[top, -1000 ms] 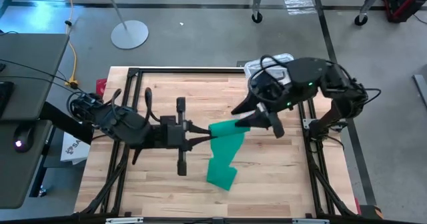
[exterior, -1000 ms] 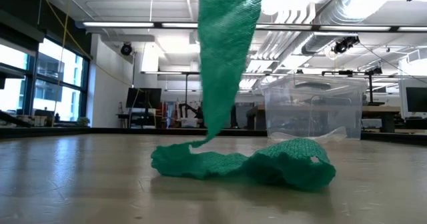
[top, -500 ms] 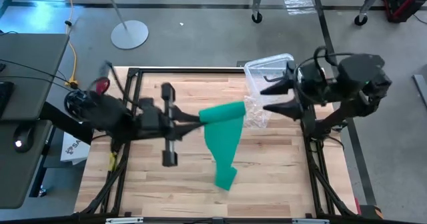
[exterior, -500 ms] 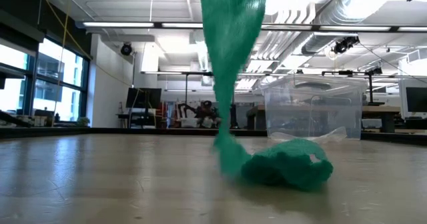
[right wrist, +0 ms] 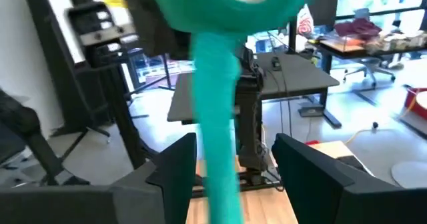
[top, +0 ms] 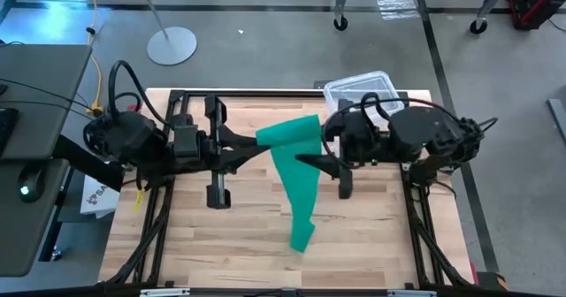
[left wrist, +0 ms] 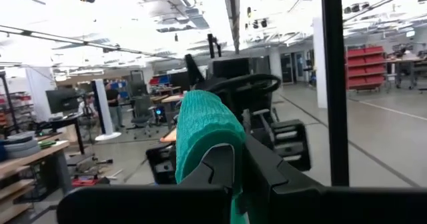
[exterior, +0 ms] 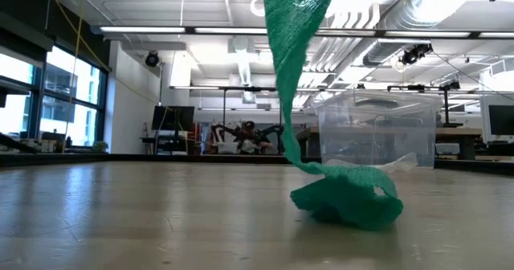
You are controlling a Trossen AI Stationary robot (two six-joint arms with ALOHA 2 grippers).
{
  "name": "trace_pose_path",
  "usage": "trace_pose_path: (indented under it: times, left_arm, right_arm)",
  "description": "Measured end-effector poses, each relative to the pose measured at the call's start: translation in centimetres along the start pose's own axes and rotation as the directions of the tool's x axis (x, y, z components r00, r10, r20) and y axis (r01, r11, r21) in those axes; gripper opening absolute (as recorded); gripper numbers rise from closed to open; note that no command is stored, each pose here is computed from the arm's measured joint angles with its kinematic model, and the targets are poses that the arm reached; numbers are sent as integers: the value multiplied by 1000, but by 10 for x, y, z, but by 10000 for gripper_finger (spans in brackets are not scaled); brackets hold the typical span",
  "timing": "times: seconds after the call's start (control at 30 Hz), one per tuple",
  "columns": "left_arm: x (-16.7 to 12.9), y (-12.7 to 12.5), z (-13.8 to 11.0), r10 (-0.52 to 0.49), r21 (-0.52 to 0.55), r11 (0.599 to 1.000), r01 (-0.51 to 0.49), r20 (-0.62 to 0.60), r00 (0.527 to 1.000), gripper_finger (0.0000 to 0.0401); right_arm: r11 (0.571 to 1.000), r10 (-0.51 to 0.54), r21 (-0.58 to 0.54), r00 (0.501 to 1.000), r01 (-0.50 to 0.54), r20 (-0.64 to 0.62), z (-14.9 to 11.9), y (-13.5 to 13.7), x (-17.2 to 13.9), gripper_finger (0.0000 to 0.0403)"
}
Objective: Roll bandage
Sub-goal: Roll the green bandage
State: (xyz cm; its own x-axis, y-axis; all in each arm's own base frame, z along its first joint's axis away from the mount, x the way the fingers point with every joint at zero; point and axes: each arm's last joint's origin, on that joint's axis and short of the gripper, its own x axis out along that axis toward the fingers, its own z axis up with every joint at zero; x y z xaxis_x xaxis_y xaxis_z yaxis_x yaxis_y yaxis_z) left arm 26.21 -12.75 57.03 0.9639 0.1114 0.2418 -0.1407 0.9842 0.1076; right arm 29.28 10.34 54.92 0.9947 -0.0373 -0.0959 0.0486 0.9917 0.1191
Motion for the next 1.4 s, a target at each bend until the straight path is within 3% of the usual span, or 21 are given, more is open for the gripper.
trace_pose_path:
  times: [0.1, 0.27, 0.3, 0.6, 0.9, 1.13, 1.4]
  left_arm:
    - [-1, 1, 1, -1, -2, 1000, 1, 2, 1000, 6]
    - [-4, 3, 4, -12, -3, 1000, 12, 16, 1000, 6]
    - [-5, 5, 6, -12, 0, 1000, 12, 20, 1000, 6]
    - [-18, 16, 18, -9, -11, 1000, 9, 52, 999, 7]
    - [-35, 22, 28, -35, -34, 999, 37, 59, 998, 7]
    - [-47, 29, 30, -63, -61, 996, 64, 11, 998, 7]
    - [-41, 19, 17, -153, 56, 986, 156, -57, 987, 7]
  right_arm:
    - [999, 37, 16, 999, -37, -10, -2, 0, 5, 166]
    - [997, 76, 7, 996, -76, -36, -7, 4, 12, 26]
    - [997, 79, 7, 996, -79, -38, -8, 5, 13, 15]
    - [998, 56, 47, 976, -47, -209, -41, 15, 44, 0]
    - [1000, 2, 16, 919, 4, -395, -80, 25, 68, 0]
    - [995, 91, 57, 949, -77, -301, -69, 44, 58, 0]
    - [990, 141, 46, 981, -136, -133, -51, 49, 59, 0]
